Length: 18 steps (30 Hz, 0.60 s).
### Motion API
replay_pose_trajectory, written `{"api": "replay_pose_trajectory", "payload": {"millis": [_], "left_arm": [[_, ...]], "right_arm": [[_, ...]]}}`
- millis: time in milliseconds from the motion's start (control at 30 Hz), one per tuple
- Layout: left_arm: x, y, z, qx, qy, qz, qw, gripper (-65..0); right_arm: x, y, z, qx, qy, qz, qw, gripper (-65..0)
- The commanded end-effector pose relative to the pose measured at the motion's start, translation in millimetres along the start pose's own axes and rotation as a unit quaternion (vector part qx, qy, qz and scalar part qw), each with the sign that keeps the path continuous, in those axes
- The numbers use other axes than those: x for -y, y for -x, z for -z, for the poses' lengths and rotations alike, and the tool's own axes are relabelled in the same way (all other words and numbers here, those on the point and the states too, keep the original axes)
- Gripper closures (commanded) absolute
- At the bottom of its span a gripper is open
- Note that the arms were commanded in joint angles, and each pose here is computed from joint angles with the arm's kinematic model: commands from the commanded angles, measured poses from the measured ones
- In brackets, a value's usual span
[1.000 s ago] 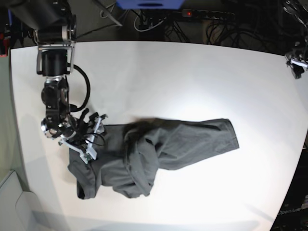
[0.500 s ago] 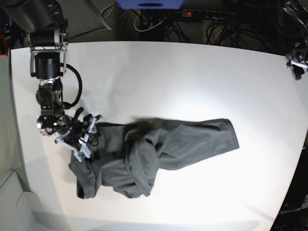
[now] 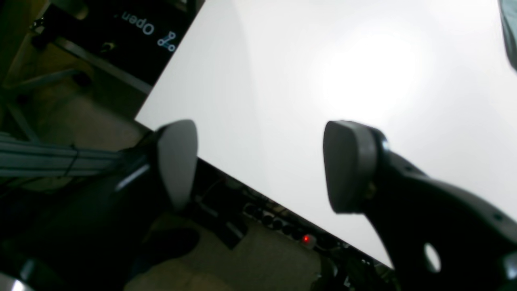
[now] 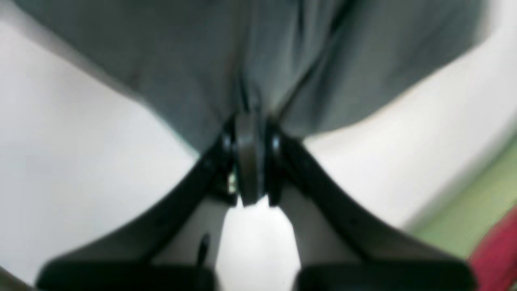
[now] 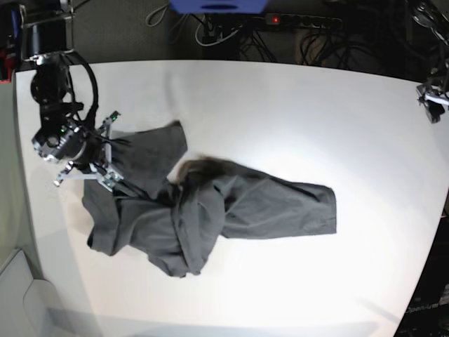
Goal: Layout the t-shirt on the table in an organized manner, then fold the t-shirt properly
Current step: 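Drag the t-shirt with the right gripper to spread it out, then grasp the t-shirt with the right gripper and pull it outward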
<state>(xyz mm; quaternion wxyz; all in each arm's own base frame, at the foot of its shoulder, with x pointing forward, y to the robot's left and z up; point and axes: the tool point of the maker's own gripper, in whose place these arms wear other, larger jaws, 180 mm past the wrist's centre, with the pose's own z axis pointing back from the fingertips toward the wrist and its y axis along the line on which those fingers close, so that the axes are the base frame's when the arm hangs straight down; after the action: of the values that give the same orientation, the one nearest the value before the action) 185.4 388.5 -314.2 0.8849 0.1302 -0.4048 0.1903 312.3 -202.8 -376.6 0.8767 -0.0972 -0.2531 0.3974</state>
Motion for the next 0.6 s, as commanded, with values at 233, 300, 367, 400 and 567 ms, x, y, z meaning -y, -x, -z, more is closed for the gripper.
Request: {"api": "replay_pose_trajectory", "payload": {"millis": [233, 300, 367, 400, 567], "left_arm": [[-5, -11, -5, 0.019, -0.006, 0.009, 1.000, -47.3], [-6, -11, -5, 0.019, -0.007, 0.010, 1.000, -47.3], [-10, -9, -5, 0.015, -0.010, 0.012, 1.000, -47.4], [-11, -6, -6, 0.012, -0.011, 0.015, 1.000, -47.4], [-13, -5, -8, 0.011, -0.013, 0.019, 1.000, -47.5]], "right_arm": [[83, 11, -44, 0.001, 0.112, 0.060, 0.9918, -8.1], [89, 23, -39, -0.016, 0.110, 0.079, 0.9907, -12.7], [96, 39, -36, -0.034, 0.110, 0.095, 0.9888, -17.3], [98, 47, -35, -0.043, 0.109, 0.102, 0.9879, -19.7], [107, 56, -45, -0.048, 0.126, 0.117, 0.9840, -27.5]]}}
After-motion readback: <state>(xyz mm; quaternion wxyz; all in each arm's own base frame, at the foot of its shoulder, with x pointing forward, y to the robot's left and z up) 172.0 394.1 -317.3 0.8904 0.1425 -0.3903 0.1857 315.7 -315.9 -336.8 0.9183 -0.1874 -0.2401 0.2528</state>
